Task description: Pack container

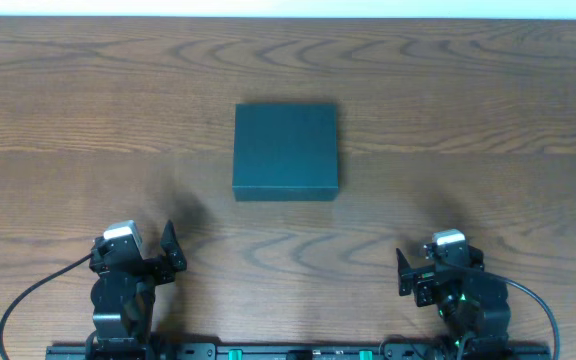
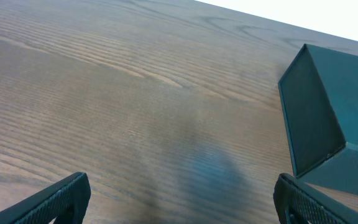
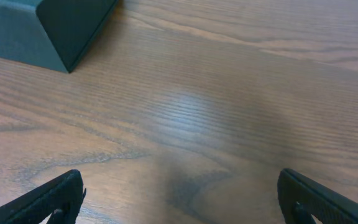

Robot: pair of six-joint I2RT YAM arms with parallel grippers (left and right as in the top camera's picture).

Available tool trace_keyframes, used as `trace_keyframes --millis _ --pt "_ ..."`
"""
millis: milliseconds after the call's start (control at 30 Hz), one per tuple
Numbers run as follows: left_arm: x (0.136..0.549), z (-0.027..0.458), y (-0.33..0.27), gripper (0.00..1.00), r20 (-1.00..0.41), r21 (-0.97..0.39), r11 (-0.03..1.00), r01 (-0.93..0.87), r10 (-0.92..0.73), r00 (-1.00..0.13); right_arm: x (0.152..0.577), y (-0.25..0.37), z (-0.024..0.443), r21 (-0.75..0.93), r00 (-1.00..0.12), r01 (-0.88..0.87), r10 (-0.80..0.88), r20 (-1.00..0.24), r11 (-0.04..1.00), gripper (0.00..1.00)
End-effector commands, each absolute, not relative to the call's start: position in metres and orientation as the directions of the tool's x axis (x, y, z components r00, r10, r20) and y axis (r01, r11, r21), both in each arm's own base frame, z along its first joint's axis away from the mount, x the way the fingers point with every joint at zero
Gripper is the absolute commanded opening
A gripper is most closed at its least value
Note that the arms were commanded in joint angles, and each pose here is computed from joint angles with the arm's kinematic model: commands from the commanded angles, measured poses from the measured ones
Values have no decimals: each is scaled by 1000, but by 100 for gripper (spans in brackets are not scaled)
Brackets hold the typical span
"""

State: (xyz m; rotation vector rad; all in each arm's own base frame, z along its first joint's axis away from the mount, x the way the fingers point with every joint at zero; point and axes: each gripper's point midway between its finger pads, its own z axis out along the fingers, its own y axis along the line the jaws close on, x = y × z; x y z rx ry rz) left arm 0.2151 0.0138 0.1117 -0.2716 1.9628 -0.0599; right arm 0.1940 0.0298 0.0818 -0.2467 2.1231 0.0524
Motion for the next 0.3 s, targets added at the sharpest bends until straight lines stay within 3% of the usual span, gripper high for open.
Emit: trace_keyframes --millis 0,267 --pt "215 105 17 95 -899 -157 971 -180 -216 -380 194 27 79 -56 -522 -178 -142 -841 983 99" --pt "215 105 17 95 -899 -157 971 -180 -216 -380 194 27 79 -56 -522 -178 -142 -841 982 99"
